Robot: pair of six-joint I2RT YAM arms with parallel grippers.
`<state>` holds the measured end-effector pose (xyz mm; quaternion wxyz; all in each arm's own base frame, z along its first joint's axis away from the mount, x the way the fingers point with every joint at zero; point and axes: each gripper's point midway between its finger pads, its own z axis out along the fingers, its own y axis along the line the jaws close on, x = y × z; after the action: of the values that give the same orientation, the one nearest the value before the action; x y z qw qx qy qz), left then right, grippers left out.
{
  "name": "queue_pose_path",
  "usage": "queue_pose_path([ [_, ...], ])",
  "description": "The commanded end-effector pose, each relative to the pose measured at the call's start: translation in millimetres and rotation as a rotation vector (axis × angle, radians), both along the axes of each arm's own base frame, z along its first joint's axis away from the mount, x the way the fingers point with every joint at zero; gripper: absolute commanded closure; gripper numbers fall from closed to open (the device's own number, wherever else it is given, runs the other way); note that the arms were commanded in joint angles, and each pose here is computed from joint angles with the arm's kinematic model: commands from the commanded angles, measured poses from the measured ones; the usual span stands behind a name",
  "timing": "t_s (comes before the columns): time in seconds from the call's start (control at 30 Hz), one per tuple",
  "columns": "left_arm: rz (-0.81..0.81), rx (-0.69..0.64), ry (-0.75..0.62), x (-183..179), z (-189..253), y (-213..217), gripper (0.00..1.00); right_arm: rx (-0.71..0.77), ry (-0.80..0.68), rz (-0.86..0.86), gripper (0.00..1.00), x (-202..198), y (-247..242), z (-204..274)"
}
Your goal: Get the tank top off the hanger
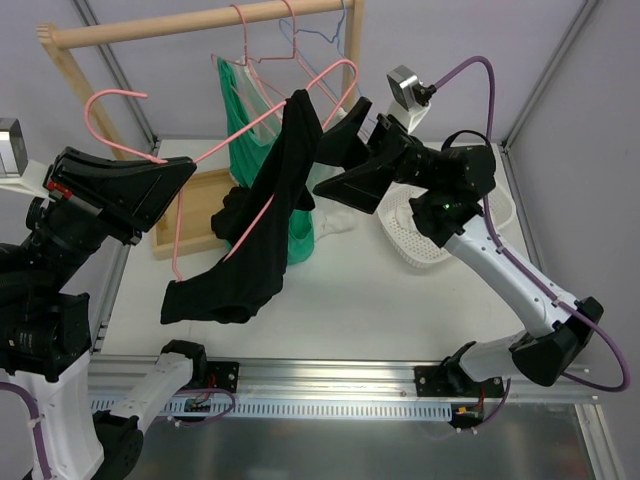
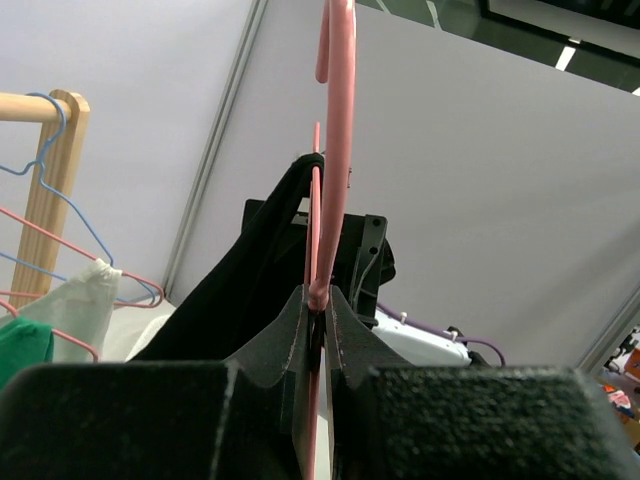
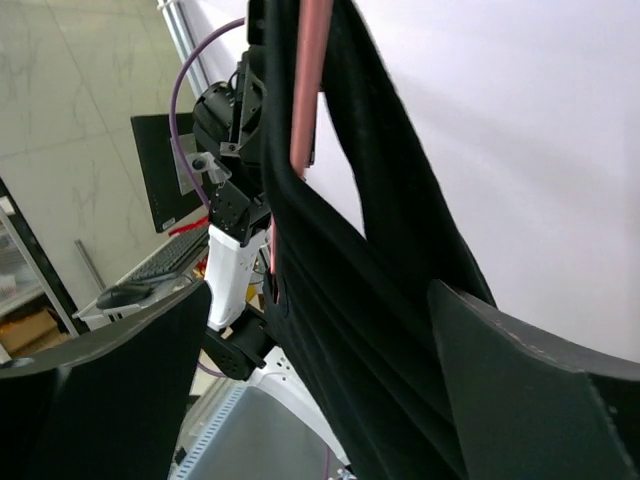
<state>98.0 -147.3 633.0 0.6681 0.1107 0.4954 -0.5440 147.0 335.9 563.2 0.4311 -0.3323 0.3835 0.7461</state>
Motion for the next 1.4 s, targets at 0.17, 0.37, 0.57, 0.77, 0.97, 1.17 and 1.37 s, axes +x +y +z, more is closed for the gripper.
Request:
queue_pose_path([
  [0.17, -0.028, -0.014, -0.056, -14.7, 10.7, -0.5, 1.0, 0.032, -0.18, 0.028, 0.72, -21.3, 3.6, 18.7],
  [0.37, -0.022, -0.007, -0.05, -11.7, 5.5, -0.6, 1.0, -0.002, -0.154, 0.036, 1.0, -21.8, 3.6, 13.2],
  [0.57, -0.017, 0.008, -0.038, -10.1, -1.7, -1.1, 1.0, -0.058, -0.101, -0.002, 1.0, -17.7, -14.9, -10.0],
  [0.77, -0.037, 0.04, -0.003, -9.0, -15.7, -4.7, 1.0, -0.065, -0.064, -0.155, 1.0, -4.6, -64.1, -14.6],
  [0.97, -0.118, 0.1, 0.042, -10.3, -33.3, -15.2, 1.0, -0.086, -0.005, -0.357, 1.0, 23.8, -99.9, -14.0],
  [1.17, -0.202, 0.152, 0.092, -12.8, -48.9, -24.0, 1.0, -0.035, 0.035, -0.515, 1.0, 41.9, -130.0, -3.9],
  [1.37, -0.239, 0.176, 0.134, -12.8, -65.2, -27.4, 1.0, 0.016, 0.023, -0.573, 1.0, 49.0, -140.1, 19.9],
])
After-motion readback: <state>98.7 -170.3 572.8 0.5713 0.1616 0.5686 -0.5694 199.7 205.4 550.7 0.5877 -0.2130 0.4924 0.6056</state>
